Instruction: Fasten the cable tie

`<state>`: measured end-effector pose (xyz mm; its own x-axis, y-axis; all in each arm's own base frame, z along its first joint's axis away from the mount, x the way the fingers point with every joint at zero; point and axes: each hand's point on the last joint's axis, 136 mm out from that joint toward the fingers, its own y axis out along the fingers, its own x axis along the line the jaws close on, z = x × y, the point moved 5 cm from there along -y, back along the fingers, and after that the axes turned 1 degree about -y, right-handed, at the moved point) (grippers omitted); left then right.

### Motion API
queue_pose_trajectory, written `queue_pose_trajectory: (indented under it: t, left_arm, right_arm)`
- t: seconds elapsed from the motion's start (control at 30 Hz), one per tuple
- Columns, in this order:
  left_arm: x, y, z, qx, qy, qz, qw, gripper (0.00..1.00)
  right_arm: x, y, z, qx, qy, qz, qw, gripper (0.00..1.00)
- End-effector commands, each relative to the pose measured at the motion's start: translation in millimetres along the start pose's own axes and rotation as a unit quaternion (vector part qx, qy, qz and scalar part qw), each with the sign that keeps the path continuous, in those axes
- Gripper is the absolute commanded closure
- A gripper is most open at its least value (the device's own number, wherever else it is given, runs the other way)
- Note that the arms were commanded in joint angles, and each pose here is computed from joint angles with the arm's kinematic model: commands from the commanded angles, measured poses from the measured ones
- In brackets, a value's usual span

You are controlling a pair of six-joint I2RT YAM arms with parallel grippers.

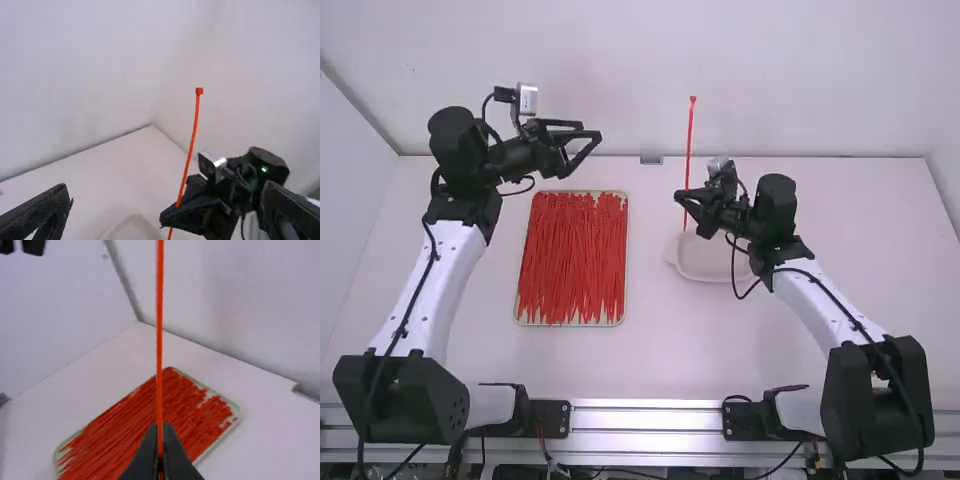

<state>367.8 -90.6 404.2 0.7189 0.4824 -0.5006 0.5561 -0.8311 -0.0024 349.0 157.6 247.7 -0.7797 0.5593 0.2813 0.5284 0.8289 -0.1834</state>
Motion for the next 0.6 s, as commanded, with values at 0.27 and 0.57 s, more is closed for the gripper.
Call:
queue_pose_trajectory:
  t: [0.27,0.57]
  left_arm:
    - [11.1,0.7,-16.9,-0.016,0.018,-0.117,0.993,0.01]
    - [-8.7,28.0,1.8,0.024,0.046,-0.134,0.99,0.01]
  right_arm:
    - [-31.9,-1.5,-6.8,-0.013,0.051,0.142,0.989,1.0]
    - [-26.2,13.9,1.1,0.009,0.055,0.267,0.962,1.0]
